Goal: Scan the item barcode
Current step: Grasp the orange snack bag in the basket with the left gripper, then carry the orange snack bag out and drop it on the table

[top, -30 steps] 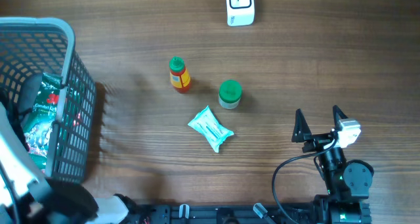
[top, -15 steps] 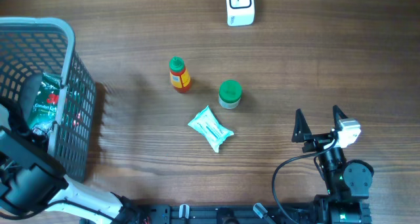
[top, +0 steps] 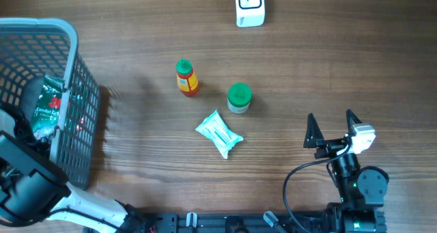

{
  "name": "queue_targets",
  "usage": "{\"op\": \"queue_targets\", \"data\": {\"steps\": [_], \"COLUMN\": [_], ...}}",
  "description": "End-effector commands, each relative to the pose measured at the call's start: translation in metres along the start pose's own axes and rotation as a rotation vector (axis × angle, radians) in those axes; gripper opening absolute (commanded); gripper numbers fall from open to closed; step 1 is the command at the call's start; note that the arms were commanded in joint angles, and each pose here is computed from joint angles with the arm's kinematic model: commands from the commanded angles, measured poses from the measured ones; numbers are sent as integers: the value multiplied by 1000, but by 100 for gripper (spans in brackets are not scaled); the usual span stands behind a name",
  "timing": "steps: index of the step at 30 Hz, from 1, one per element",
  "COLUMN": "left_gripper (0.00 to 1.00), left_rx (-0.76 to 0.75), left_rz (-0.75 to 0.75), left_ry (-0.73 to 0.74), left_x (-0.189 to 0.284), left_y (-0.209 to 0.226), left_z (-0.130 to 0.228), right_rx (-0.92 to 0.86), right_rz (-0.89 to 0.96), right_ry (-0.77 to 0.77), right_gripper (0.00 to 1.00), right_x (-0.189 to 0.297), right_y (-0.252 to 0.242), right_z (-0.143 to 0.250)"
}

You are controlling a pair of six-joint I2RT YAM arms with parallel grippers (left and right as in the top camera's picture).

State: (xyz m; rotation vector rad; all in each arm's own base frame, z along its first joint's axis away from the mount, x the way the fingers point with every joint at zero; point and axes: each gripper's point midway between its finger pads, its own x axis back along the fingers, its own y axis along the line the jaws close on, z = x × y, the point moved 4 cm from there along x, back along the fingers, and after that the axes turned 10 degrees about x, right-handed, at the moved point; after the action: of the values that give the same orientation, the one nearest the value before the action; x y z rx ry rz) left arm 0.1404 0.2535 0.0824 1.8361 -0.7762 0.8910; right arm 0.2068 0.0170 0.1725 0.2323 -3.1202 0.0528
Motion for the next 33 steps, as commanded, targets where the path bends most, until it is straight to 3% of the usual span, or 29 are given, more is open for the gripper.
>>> {"op": "queue_targets", "data": {"steps": [1, 3, 4, 5, 11, 13, 16, 19, 23, 28, 33], "left_gripper": [59, 31, 23, 4, 4, 4, 4, 4, 4, 4, 4], "left_rx": [-25, -30, -29, -29, 46, 90, -29, -118, -360, -682, -1075], "left_rz": [-51, -64, -62, -64, 54, 198, 566, 788, 1033, 1158, 1243], "left_ry": [5, 8, 6, 0, -69, -39, 53, 75, 23, -126, -138], "left_x": [-27, -33, -33, -30, 57, 112, 201, 260, 331, 371, 379], "left_y": [8, 11, 11, 11, 2, 1, -8, 2, 33, 74, 118], "left_z": [15, 19, 18, 16, -42, -59, -46, -10, 73, 177, 305], "right_rx": [-17, -17, -17, -17, -17, -17, -17, -17, -17, -17, -17], "right_rz": [2, 2, 2, 2, 2, 2, 2, 2, 2, 2, 2], "right_ry": [-10, -10, -10, -10, -10, -10, -10, -10, -10, -10, -10], "right_gripper": [100, 100, 100, 100, 100, 100, 100, 100, 100, 100, 100], "right_x": [0, 0, 0, 0, 0, 0, 0, 0, 0, 0, 0], "right_y": [0, 0, 0, 0, 0, 0, 0, 0, 0, 0, 0], "right_z": [-2, -2, -2, -2, -2, -2, -2, -2, -2, -2, -2]}}
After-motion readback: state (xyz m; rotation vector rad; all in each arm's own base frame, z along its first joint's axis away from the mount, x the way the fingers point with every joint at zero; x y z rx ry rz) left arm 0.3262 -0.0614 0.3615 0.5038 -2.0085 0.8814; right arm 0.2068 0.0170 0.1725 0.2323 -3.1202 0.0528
